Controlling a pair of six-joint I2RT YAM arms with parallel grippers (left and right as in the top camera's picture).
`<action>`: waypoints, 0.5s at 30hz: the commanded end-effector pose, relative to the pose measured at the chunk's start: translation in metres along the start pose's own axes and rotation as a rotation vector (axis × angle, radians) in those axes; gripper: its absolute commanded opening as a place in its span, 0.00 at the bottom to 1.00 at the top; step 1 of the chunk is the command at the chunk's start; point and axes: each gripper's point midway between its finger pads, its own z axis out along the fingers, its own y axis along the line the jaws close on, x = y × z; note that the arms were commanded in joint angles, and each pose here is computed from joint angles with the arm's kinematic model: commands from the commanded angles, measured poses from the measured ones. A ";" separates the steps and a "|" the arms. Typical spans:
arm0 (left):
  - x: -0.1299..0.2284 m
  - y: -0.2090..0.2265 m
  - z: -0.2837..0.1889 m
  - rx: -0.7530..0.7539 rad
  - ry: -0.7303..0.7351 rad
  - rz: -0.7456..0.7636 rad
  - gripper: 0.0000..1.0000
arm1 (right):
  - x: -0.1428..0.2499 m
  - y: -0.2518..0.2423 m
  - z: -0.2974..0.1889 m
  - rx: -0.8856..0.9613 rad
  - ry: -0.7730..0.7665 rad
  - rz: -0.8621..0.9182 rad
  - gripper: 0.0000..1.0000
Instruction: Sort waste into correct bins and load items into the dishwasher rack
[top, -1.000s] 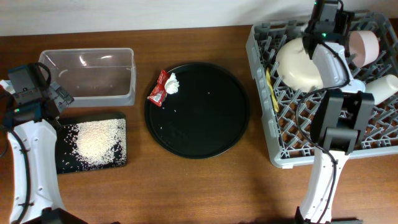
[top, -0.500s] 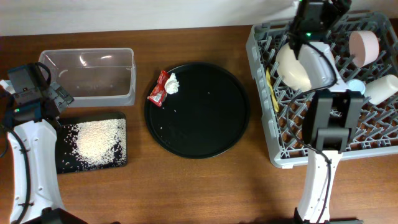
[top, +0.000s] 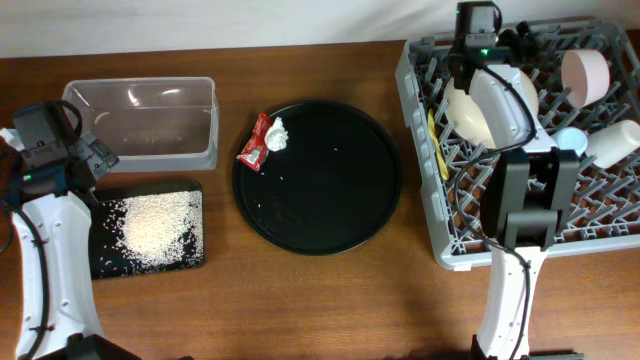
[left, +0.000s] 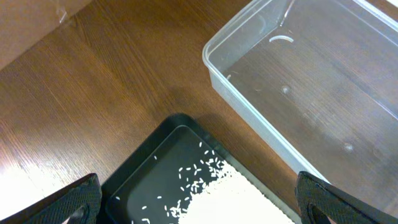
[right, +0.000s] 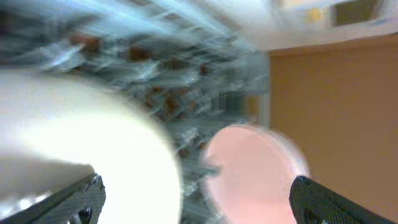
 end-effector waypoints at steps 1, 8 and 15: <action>-0.009 0.001 -0.009 0.011 -0.030 -0.023 0.99 | -0.017 0.009 -0.059 -0.316 -0.097 0.340 0.99; -0.009 0.001 -0.009 0.011 -0.030 -0.023 0.99 | -0.019 0.016 -0.109 -0.583 -0.148 0.380 0.98; -0.009 0.001 -0.009 0.011 -0.030 -0.023 0.99 | -0.025 0.020 -0.127 -0.618 -0.179 0.372 0.93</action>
